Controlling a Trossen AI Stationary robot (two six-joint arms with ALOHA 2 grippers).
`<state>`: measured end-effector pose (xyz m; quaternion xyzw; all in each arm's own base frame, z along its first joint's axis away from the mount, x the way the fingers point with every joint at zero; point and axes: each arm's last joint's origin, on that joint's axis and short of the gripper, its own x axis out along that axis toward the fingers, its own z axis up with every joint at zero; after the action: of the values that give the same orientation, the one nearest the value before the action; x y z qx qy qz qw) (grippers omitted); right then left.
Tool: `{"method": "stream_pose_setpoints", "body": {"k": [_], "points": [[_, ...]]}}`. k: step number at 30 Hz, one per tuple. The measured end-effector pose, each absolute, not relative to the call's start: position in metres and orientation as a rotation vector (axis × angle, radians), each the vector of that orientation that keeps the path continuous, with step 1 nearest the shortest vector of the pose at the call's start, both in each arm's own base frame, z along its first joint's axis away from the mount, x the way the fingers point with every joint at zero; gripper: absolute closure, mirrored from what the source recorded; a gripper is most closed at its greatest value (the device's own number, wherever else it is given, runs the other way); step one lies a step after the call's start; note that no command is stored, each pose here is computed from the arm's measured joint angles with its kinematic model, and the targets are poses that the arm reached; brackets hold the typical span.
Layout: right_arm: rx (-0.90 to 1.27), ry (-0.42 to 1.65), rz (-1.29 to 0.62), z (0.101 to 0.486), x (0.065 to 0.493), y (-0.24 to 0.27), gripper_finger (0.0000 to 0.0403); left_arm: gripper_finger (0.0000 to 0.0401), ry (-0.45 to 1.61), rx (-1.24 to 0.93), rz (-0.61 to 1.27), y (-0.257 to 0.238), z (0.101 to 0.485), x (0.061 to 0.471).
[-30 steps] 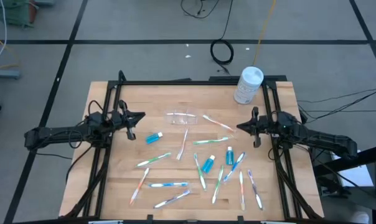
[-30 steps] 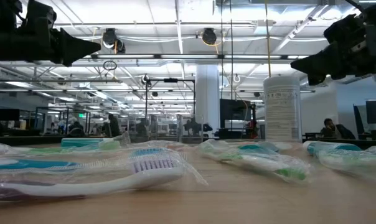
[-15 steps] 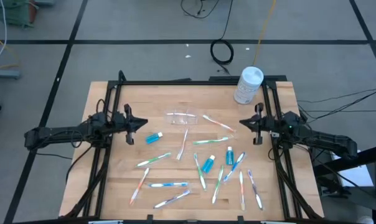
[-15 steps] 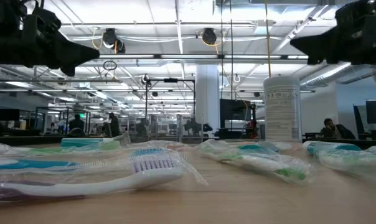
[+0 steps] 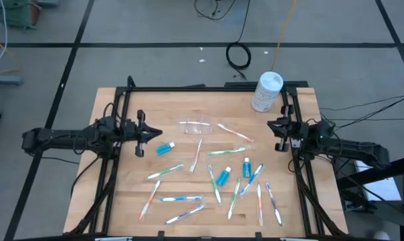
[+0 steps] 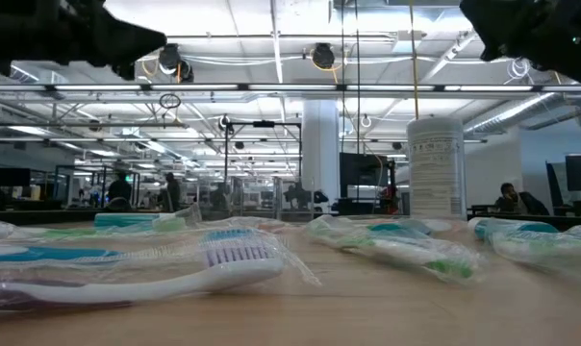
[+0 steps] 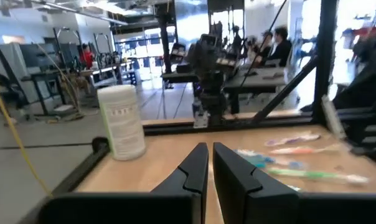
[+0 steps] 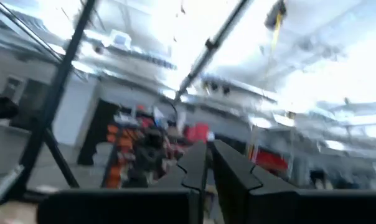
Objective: Pick & Place toothbrushing station
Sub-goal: Put the green toothbrush into the transparent organizer
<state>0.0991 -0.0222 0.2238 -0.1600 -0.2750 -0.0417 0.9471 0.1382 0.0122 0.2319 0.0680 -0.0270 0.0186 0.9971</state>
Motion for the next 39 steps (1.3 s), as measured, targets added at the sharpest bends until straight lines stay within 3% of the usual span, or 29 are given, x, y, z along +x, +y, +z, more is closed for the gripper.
{"method": "stream_pose_setpoints", "body": {"k": [6, 13, 21, 33, 39], "points": [[-0.342, -0.601, -0.059, 0.226, 0.111, -0.025, 0.0314, 0.0359, -0.024, 0.142, 0.057, 0.015, 0.267, 0.155], [-0.24, -0.424, -0.059, 0.227, 0.15, -0.037, 0.0266, 0.0295, 0.191, 0.087, 0.068, 0.016, 0.266, 0.163], [-0.199, -0.295, -0.047, 0.227, 0.196, -0.051, 0.0265, 0.0255, 0.537, -0.198, 0.012, 0.006, 0.229, 0.169], [-0.168, -0.182, -0.04, 0.207, 0.214, -0.057, 0.0271, 0.0254, 0.845, -0.259, -0.01, -0.02, 0.177, 0.203], [-0.168, -0.182, -0.04, 0.207, 0.214, -0.057, 0.0271, 0.0254, 0.891, -0.282, -0.007, -0.026, 0.151, 0.223]]}}
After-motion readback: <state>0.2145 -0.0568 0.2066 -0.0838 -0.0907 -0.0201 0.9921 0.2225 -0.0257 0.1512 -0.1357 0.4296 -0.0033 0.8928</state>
